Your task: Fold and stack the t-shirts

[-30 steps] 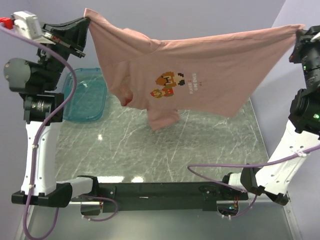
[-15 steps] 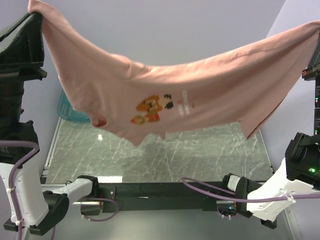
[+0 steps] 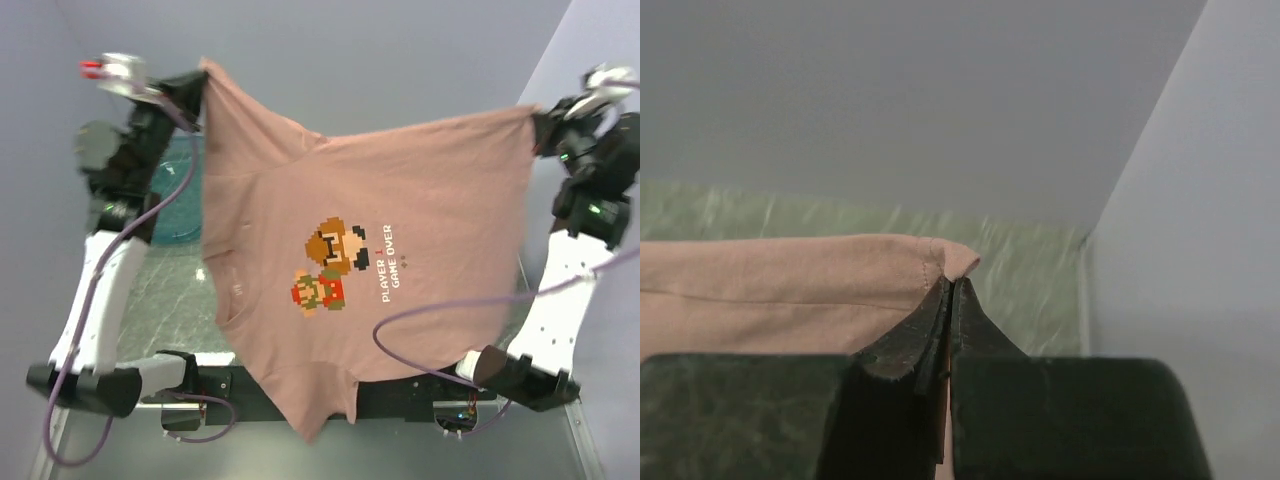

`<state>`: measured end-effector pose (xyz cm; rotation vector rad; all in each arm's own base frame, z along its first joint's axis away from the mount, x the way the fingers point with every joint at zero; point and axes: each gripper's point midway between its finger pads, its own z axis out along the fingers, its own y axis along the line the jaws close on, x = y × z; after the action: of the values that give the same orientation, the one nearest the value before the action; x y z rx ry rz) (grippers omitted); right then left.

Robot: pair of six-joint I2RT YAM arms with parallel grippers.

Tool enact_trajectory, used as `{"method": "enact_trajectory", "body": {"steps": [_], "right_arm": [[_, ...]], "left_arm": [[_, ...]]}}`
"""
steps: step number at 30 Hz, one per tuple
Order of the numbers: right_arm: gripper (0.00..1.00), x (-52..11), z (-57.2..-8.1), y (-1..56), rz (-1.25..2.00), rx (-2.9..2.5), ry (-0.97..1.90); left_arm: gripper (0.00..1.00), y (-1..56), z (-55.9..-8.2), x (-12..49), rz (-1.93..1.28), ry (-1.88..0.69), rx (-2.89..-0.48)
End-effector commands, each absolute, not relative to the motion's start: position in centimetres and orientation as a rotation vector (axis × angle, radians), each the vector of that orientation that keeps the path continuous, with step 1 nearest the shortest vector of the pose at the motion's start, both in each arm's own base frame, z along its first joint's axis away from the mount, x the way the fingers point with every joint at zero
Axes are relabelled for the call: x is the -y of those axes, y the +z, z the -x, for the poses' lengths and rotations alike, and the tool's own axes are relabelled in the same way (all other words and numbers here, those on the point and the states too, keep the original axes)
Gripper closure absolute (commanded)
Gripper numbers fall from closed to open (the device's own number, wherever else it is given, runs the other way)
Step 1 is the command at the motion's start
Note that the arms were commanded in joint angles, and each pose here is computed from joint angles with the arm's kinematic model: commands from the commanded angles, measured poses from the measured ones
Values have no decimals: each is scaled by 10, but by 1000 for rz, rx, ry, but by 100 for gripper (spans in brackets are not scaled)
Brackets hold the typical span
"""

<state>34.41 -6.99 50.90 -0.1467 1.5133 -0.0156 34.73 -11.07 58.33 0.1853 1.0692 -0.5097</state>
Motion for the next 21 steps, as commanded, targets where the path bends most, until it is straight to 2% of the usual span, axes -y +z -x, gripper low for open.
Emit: {"method": "enact_trajectory", "body": {"steps": [1,6,7,9,11,12,13,15,16,17,19,21], "right_arm": [[100,67,-373,440,206,-1595,56],[100,63,-415,347,251,-1694,74],[100,54,-429,311,263,-1754,106],[100,56,-450,285,271,-1780,76],[100,53,-477,242,253,-1866,109],[100,57,-491,244,235,-1866,90],[100,60,-506,214,211,-1930,113],[100,65,-529,212,168,-1941,118],[100,69,-540,190,126,-1989,127],[100,72,-547,185,110,-2000,126],[100,76,-561,180,89,-2014,129],[100,81,-568,183,68,-2008,110]], "left_arm": [[100,516,-406,113,-146,-494,-1180],[100,405,-482,123,-109,-571,-1378],[100,369,-504,128,-105,-596,-1444],[100,350,-527,131,-94,-618,-1478],[100,300,-556,134,-70,-630,-1586],[100,305,-568,135,-65,-633,-1578],[100,276,-583,136,-46,-634,-1631],[100,277,-601,134,-29,-632,-1640],[100,254,-613,132,-10,-626,-1681],[100,268,-621,133,-15,-627,-1654],[100,248,-634,133,-3,-624,-1701],[100,261,-643,132,-9,-628,-1679]]}}
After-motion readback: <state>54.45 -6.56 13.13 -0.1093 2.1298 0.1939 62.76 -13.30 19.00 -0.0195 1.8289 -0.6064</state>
